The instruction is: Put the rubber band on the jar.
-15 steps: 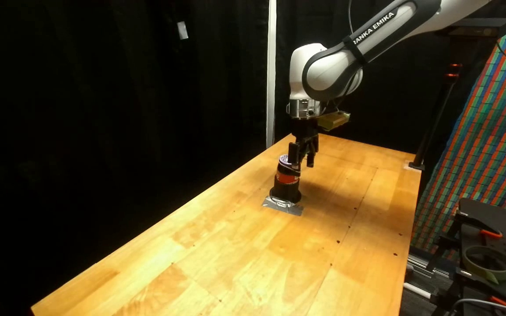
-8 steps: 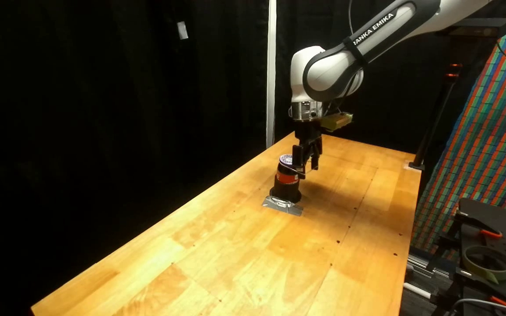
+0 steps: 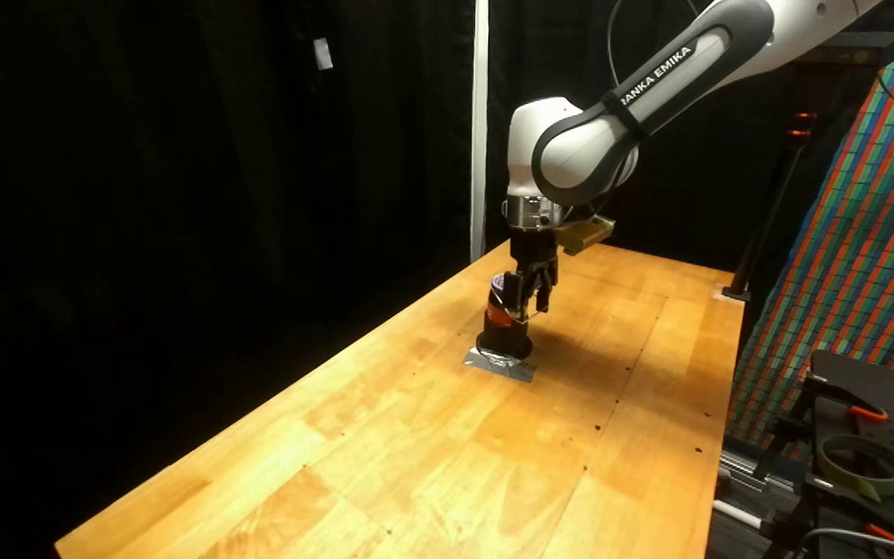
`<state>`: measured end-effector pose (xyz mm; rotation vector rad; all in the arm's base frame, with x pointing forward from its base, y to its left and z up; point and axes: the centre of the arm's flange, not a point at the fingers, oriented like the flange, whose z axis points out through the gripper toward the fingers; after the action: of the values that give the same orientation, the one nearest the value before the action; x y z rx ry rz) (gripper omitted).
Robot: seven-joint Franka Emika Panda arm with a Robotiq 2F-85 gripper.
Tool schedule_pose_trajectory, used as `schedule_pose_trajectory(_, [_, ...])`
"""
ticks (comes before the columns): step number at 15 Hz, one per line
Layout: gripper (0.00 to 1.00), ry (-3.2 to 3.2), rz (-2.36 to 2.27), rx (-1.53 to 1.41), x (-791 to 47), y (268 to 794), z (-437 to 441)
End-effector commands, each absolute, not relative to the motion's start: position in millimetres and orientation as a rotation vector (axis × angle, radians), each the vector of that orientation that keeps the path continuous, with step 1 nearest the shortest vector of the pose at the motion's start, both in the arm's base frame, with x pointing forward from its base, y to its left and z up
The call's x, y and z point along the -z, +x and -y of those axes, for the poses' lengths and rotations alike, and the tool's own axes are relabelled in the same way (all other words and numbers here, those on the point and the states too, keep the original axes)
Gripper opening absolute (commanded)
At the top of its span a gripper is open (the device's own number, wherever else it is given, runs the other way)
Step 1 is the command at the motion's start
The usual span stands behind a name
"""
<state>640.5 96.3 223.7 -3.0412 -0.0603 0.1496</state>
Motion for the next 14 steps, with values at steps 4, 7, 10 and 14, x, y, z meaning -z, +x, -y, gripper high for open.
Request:
schedule_pose_trajectory(4, [1.00,-3.122,-0.023,-0.013,-213.0,652.7,-97.9])
schedule_pose_trajectory(7, [1.00,-3.147,-0.042,0.027,-207.3,654.9,-103.6])
schedule_pose_trajectory(10, [1.00,-3.153,-0.033,-0.012,-217.4,642.7,-100.2])
schedule_pose_trajectory(14, [1.00,-3.142,-0.021,-0.057,-228.7,625.9,-90.0])
